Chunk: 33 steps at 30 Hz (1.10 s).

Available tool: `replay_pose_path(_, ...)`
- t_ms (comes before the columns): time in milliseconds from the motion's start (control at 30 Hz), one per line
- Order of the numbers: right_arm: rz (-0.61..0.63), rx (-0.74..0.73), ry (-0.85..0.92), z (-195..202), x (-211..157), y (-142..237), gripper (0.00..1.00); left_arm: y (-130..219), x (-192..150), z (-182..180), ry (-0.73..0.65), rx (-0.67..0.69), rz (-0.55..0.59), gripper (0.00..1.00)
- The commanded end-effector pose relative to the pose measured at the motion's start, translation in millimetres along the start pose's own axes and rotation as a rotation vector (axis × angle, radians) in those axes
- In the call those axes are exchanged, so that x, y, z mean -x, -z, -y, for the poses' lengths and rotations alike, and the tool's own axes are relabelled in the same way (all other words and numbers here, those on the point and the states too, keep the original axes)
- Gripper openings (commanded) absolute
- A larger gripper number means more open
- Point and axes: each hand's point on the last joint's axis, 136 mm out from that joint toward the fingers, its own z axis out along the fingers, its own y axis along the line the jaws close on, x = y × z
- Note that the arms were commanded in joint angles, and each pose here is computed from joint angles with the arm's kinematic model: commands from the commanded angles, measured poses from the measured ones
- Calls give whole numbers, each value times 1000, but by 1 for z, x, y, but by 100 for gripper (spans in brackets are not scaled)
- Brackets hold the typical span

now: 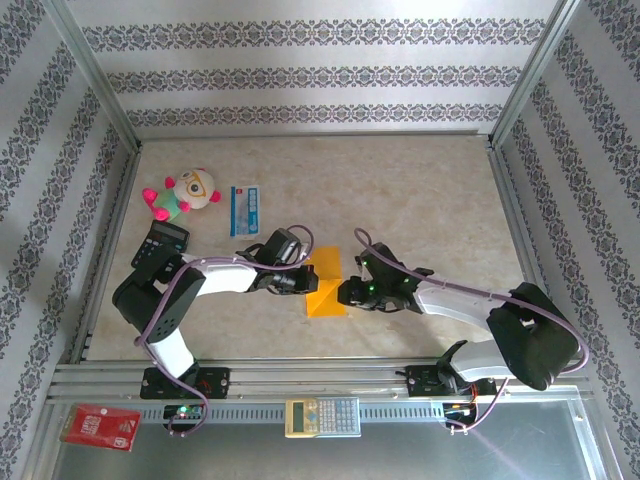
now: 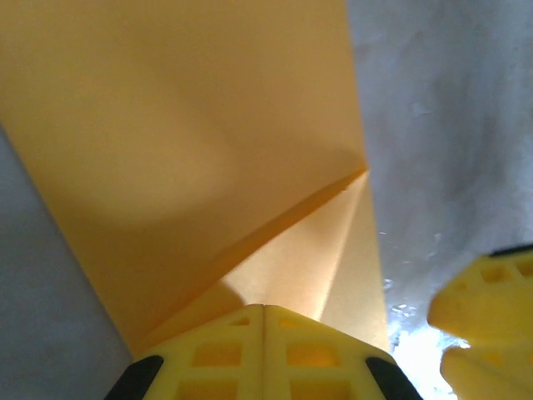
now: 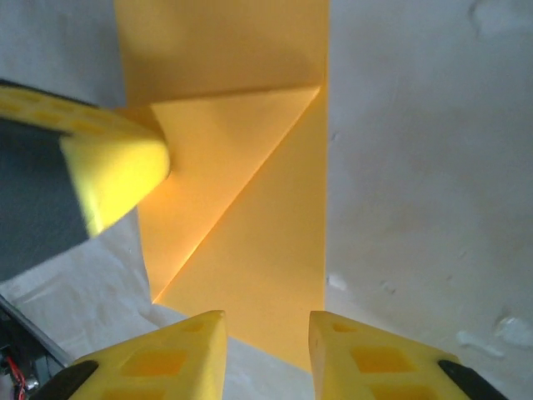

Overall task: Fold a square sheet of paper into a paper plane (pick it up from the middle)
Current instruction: Fold the triangle a second time at the center of the table, then turn over the paper at the center of the table.

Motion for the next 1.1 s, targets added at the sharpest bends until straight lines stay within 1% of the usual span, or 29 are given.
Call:
replay_pose_path(0, -7, -37, -44, 6, -12, -2, 33, -3, -2, -15, 4, 18, -4, 0)
replay_pose_path(67, -18, -50, -52, 7, -18, -6, 33, -8, -7, -21, 12, 23, -18, 0)
replay_pose_path(267, -17, -74, -51, 9, -21, -12, 34, -13, -17, -29, 31, 24, -37, 0)
replay_pose_path(633, -7, -114, -31, 17, -21, -14, 35, -12, -18, -29, 26, 24, -41, 0)
replay_pose_path(867, 9, -82, 0, 5, -10, -20, 35, -13, -20, -30, 23, 27, -50, 0)
replay_pose_path(1067, 35, -36, 37, -10, 1, -18, 36, -13, -21, -32, 22, 33, -52, 0)
